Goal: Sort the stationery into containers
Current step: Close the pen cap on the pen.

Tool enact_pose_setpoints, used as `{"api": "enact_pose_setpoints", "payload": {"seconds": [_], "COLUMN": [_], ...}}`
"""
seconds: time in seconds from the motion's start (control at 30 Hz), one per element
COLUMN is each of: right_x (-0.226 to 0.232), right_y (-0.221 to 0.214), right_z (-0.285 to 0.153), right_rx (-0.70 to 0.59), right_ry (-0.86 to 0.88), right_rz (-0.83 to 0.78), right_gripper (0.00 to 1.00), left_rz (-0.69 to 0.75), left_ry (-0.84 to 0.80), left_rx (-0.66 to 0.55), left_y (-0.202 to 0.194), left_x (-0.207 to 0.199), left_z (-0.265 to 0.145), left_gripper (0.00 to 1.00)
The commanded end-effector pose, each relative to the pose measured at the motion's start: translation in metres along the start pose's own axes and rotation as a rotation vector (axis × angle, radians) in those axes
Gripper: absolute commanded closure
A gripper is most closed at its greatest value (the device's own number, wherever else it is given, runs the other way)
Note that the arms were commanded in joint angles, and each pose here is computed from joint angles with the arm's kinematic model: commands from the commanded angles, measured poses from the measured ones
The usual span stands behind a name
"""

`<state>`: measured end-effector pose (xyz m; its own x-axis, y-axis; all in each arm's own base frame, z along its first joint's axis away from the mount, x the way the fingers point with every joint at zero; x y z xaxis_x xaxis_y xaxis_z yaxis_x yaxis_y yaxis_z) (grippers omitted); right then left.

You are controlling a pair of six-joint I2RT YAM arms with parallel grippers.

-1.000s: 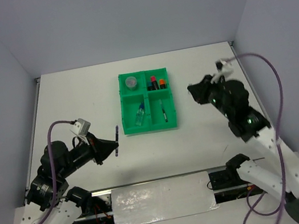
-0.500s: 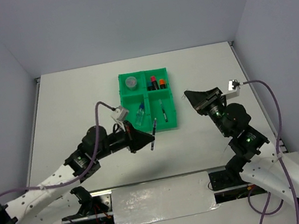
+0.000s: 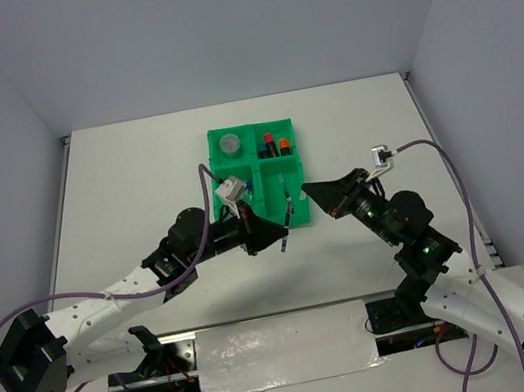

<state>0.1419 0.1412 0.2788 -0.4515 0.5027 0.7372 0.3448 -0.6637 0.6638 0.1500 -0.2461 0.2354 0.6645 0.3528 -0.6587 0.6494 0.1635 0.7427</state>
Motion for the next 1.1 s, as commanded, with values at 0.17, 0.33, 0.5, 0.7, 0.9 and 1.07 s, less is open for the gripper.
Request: {"api": "enact_pose_setpoints", "payload": {"seconds": [0.17, 0.33, 0.5, 0.7, 0.9, 1.07], "right_x": [0.000, -0.002, 0.002, 0.003, 0.002, 0.007], "right_y": [-0.003, -0.004, 0.004, 0.001, 0.003, 0.006], "right_z": [0.001, 0.005, 0.005, 0.007, 0.006, 0.006], "right_rx": [-0.036, -0.049, -0.095, -0.076, -0.089, -0.089], "right_ry": [0.107, 0.096, 0.096, 0.113, 0.105, 0.117], "right_rz": [-0.069, -0.081, -0.093, -0.094, -0.089, -0.094], "right_gripper": [1.00, 1.00, 1.00, 1.00, 1.00, 1.00], "left_rz": [0.056, 0.034, 0.035, 0.041, 0.033, 0.032], "left_ry": [-0.151, -0.161, -0.157, -0.149, -0.149, -0.149], "left_rx": [-0.052, -0.042, -0.036, -0.032, -0.024, -0.026], "left_y": [0.010, 0.002, 0.000, 0.000, -0.003, -0.005], "left_x": [-0.019, -0.015, -0.014, -0.012, -0.010, -0.009], "left_z": [0.008, 0.011, 0.011, 0.012, 0.014, 0.013], "left_gripper": [1.00, 1.00, 1.00, 1.00, 1.00, 1.00]}}
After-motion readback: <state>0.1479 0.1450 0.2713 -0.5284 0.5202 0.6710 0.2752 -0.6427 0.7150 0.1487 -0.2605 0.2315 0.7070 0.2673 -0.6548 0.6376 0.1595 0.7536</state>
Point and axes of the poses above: each gripper's point midway between its finger pads, its own z axis out along the fingers, its own x axis along the line the jaws close on, y = z × x, the point moved 10 cm from there along -z, back along the fingers, and after that the axes turned 3 degrees about -z, right-handed, at the moved point
